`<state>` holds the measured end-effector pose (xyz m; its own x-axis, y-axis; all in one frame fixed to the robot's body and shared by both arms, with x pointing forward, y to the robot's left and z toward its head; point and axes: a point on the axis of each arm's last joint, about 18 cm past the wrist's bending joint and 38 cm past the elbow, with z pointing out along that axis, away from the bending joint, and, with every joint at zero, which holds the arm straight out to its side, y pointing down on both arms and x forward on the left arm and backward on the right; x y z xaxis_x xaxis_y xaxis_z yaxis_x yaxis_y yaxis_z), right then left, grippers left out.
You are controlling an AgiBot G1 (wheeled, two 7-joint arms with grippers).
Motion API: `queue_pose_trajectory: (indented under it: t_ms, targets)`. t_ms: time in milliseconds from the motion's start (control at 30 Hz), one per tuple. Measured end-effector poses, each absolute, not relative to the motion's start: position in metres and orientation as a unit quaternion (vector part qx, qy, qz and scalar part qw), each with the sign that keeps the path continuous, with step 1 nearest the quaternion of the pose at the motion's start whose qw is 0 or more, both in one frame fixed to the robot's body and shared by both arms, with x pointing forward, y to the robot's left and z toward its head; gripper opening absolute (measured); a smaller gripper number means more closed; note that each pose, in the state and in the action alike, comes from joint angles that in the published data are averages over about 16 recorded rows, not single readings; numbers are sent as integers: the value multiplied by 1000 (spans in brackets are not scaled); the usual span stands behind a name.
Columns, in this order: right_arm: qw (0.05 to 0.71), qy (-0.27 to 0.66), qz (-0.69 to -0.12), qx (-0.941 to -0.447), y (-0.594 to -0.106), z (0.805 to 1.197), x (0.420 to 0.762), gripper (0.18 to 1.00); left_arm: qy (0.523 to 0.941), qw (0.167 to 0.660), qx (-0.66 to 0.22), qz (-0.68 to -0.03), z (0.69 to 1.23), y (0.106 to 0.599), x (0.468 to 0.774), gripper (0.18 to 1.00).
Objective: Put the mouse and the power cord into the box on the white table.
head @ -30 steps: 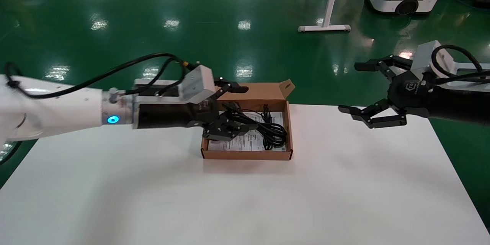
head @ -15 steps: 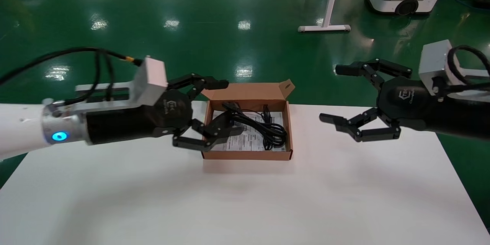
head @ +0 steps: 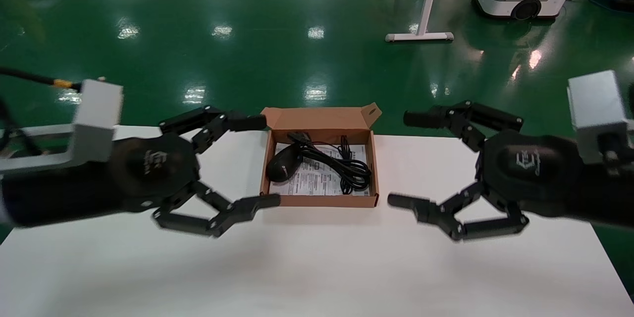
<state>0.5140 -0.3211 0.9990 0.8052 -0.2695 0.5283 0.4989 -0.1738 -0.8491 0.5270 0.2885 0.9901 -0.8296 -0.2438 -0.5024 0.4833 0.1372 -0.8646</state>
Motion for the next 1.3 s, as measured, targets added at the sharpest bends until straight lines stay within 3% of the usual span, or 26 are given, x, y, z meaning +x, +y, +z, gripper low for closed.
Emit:
queue_pose_trajectory:
  t_ms: [467, 1300]
  targets:
    - [658, -110, -237, -706, -298, 990, 470, 1001, 705, 241, 106, -658, 992, 300, 470, 1000]
    - [659, -103, -242, -705, -301, 992, 474, 1001, 705, 244, 102, -659, 992, 300, 475, 1000]
